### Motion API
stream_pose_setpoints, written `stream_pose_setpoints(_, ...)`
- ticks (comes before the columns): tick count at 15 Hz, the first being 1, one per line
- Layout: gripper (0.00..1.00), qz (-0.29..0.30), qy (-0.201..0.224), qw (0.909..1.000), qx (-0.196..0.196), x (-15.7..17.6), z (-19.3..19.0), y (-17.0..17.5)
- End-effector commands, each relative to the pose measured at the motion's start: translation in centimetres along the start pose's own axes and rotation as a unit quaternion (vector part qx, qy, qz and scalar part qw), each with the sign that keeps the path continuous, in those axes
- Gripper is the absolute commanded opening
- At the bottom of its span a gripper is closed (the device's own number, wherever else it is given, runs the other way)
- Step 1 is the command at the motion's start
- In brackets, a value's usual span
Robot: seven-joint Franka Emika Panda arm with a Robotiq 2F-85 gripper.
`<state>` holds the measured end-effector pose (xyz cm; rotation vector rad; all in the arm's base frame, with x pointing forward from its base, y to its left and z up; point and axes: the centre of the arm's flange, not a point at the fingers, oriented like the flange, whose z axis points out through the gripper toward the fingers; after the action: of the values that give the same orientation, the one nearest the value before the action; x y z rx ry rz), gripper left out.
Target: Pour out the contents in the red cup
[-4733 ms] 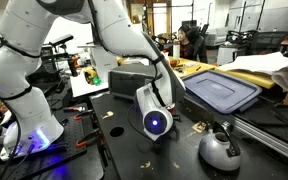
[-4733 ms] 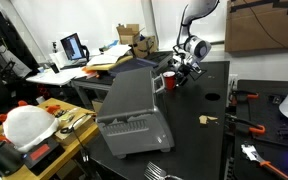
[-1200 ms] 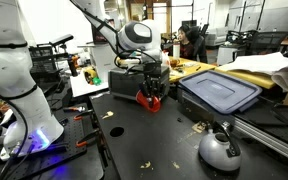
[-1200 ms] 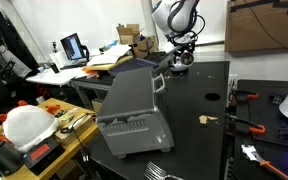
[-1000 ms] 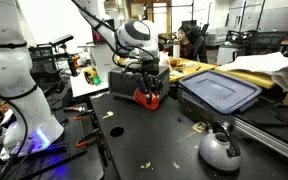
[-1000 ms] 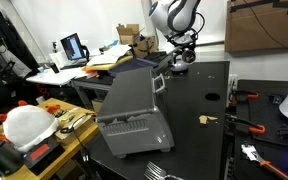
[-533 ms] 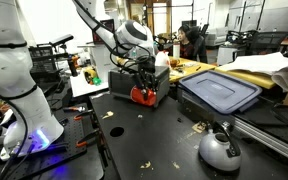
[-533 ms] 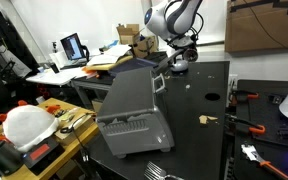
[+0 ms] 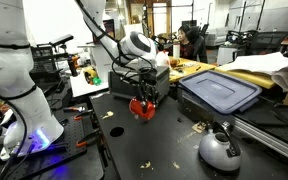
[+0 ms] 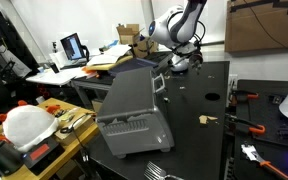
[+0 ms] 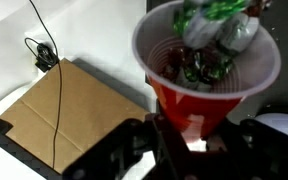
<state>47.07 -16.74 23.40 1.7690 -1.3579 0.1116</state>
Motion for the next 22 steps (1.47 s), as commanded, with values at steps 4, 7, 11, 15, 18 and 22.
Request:
stream_pose_setpoints(4, 0.08, 0.016, 0.028, 0.9983, -0.048, -0.1, 3.0, -3.0)
stream_pose_setpoints(7, 0.08, 0.02, 0.055, 0.996, -0.068, -0.2, 2.8, -4.2)
stream_pose_setpoints(11, 0.08, 0.034, 0.107, 0.9881, -0.104, 0.0, 2.0, -5.2)
stream_pose_setpoints(15, 0.08, 0.046, 0.148, 0.9779, -0.14, 0.0, 1.6, -5.8)
stream_pose_setpoints(18, 0.08, 0.049, 0.162, 0.9733, -0.155, -0.4, 1.7, -6.1)
stream_pose_setpoints(22, 0.08, 0.051, 0.177, 0.968, -0.17, -0.6, 1.9, -6.3)
